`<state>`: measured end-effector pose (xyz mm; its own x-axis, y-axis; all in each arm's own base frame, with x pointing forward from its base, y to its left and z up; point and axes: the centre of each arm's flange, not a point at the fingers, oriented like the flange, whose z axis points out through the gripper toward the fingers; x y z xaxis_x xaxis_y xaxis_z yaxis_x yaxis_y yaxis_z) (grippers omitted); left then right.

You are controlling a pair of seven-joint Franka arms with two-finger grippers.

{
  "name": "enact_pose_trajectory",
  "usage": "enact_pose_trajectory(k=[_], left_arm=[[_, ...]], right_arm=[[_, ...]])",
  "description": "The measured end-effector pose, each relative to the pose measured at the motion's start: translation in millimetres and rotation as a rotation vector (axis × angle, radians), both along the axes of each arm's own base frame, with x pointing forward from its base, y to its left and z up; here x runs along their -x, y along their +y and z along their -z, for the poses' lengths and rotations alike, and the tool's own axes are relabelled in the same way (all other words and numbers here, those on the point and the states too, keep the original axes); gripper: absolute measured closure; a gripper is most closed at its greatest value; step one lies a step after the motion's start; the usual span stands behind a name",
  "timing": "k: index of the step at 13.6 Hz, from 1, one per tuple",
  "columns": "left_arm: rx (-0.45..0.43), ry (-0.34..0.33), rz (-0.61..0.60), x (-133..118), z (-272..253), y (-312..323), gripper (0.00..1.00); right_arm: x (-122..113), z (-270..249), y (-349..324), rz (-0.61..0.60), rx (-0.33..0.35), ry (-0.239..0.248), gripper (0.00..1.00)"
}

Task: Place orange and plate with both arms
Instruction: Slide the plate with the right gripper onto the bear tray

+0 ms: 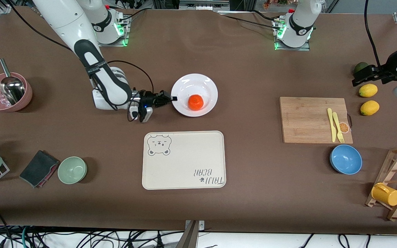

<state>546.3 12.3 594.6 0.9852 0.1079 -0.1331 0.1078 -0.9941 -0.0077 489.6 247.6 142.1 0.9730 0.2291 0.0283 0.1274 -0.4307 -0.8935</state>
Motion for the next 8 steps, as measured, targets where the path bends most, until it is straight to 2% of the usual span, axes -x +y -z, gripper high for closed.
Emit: enact_pose_trajectory(k=[2, 4, 6, 8], left_arm=[[0.0, 0.005, 0.0, 1, -1, 0, 0.0], [0.0, 0.008, 0.0, 2, -2, 0, 0.0], [0.0, 0.007, 0.0, 2, -4, 0, 0.0], [0.0, 0.007, 0.0, 2, -4, 0, 0.0]], right_arm=[[-38, -21, -26, -0.008, 0.0, 0.0, 0.96], [-80, -50, -59, -0.01, 0.039, 0.006, 0.96], [-122, -73, -82, 0.038, 0.057, -0.002, 0.96], [-155, -73, -87, 0.086, 0.057, 0.02, 0.96]])
